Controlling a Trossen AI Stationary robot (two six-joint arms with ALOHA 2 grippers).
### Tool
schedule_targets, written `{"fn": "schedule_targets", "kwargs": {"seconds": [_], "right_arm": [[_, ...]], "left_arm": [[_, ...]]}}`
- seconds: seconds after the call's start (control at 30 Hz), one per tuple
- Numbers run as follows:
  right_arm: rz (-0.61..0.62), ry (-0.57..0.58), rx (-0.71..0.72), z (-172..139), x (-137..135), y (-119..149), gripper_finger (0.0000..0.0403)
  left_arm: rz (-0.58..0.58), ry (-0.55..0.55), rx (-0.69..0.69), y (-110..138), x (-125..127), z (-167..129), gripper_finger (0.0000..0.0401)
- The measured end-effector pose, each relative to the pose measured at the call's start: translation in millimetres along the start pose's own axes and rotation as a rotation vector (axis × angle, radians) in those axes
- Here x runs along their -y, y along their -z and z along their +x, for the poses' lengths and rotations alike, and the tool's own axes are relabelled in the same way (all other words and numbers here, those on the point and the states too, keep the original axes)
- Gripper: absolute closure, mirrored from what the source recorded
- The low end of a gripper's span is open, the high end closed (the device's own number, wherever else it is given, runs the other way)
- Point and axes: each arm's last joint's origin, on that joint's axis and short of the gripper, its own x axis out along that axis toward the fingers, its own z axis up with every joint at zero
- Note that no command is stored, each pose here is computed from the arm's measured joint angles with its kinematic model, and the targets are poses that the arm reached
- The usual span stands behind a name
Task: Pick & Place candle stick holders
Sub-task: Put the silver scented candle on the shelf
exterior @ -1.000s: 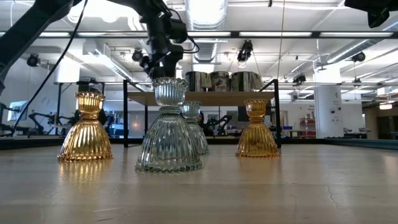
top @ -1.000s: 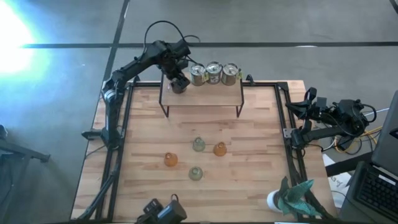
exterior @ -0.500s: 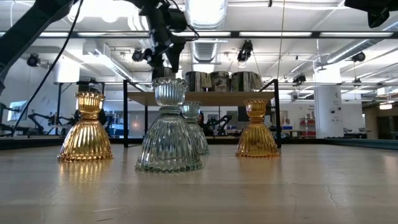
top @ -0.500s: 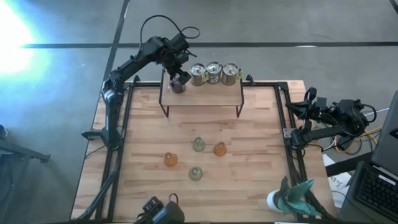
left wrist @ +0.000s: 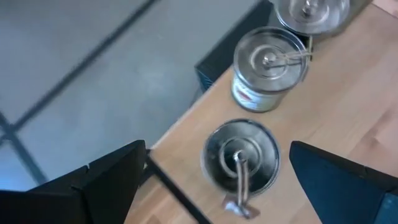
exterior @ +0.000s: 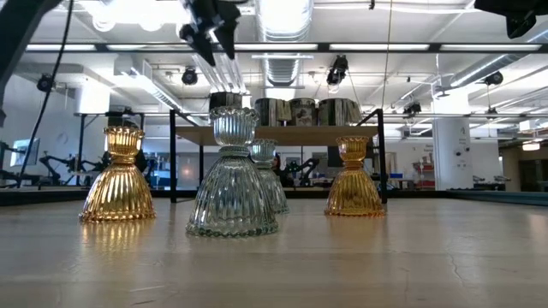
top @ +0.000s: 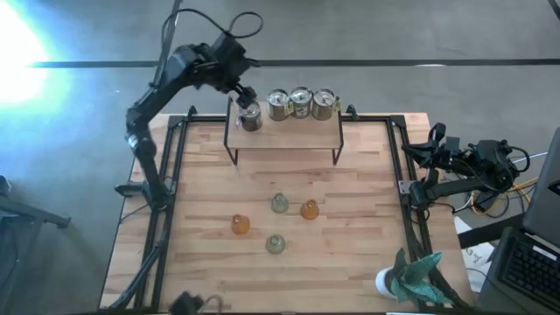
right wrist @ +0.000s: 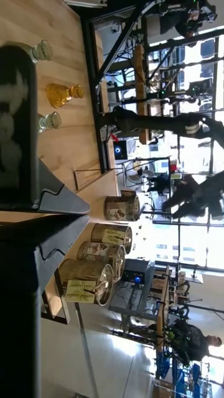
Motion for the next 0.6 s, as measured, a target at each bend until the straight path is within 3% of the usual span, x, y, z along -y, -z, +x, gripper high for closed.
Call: {"fn": "schedule_targets", "kwargs": {"seconds": [0.13,0.3,0.5,0.6], "right_arm": [[0.000,0.000,0.000,0,0,0,0.0394],[0.000,0.000,0.000,0,0,0,0.0394],[0.002,0.000,0.000,0,0,0,0.0394],[0.000,0.000,0.000,0,0,0,0.0394]], "left_arm": [[0.013,-0.041,0.071,10,5,-31,0.0002],[0.083,0.006,0.171,23,10,-50,0.0024],[0.118,0.185,0.327,49,17,-38,0.0101],[0.111,0.216,0.408,67,19,-25,0.0141]]}}
